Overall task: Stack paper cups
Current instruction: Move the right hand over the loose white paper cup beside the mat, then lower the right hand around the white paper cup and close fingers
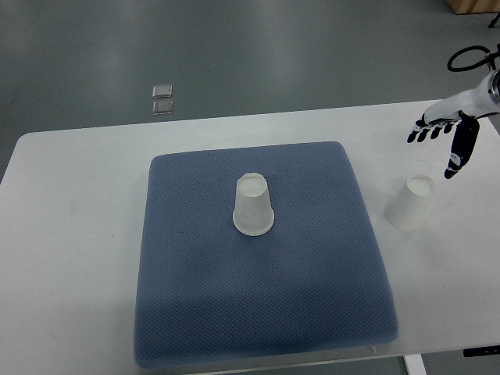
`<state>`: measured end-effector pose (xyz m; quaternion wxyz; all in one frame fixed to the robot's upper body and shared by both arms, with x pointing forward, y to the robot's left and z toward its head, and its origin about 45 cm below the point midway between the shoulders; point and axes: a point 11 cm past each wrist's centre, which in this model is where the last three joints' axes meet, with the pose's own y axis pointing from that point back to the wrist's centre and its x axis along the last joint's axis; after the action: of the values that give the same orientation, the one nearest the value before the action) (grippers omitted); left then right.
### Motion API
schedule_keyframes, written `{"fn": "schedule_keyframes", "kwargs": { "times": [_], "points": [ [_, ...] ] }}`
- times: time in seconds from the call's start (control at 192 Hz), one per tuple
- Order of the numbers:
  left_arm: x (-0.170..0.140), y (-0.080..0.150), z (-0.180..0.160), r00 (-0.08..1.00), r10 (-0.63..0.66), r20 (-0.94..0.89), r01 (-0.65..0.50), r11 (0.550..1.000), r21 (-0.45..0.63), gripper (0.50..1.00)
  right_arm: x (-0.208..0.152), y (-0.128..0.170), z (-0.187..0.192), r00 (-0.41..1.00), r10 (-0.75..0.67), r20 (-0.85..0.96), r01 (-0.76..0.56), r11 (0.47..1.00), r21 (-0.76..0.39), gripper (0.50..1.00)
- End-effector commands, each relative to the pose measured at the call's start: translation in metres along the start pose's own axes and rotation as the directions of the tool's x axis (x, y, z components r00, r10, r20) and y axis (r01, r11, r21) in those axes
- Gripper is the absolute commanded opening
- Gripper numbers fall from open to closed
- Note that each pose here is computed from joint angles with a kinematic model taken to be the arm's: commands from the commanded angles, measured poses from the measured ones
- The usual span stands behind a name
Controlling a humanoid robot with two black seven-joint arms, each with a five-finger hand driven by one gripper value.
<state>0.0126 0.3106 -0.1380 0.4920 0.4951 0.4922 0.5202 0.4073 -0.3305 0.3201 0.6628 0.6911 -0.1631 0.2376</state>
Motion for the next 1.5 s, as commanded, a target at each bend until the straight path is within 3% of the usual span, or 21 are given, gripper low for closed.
{"fn": "schedule_keyframes", "kwargs": {
  "times": [0.0, 0.76, 1.495],
  "points": [
    [0.000, 0.000, 0.000, 1.000, 0.000, 0.000, 0.000, 1.000, 0.000, 1.000, -0.006, -0.013, 0.002, 1.000, 0.028, 0.012, -0.028, 1.000, -0.006, 0.926],
    [0.000, 0.000, 0.000, 1.000, 0.000, -0.003, 0.000, 1.000, 0.000, 1.000, -0.056, -0.078, 0.019, 0.996, 0.056, 0.066, -0.052, 0.997, -0.053, 0.919],
    [0.000, 0.000, -0.001, 1.000, 0.000, -0.003, 0.000, 1.000, 0.001, 1.000, -0.069, -0.090, 0.021, 0.996, 0.043, 0.078, -0.038, 0.997, -0.061, 0.901]
  ]
}}
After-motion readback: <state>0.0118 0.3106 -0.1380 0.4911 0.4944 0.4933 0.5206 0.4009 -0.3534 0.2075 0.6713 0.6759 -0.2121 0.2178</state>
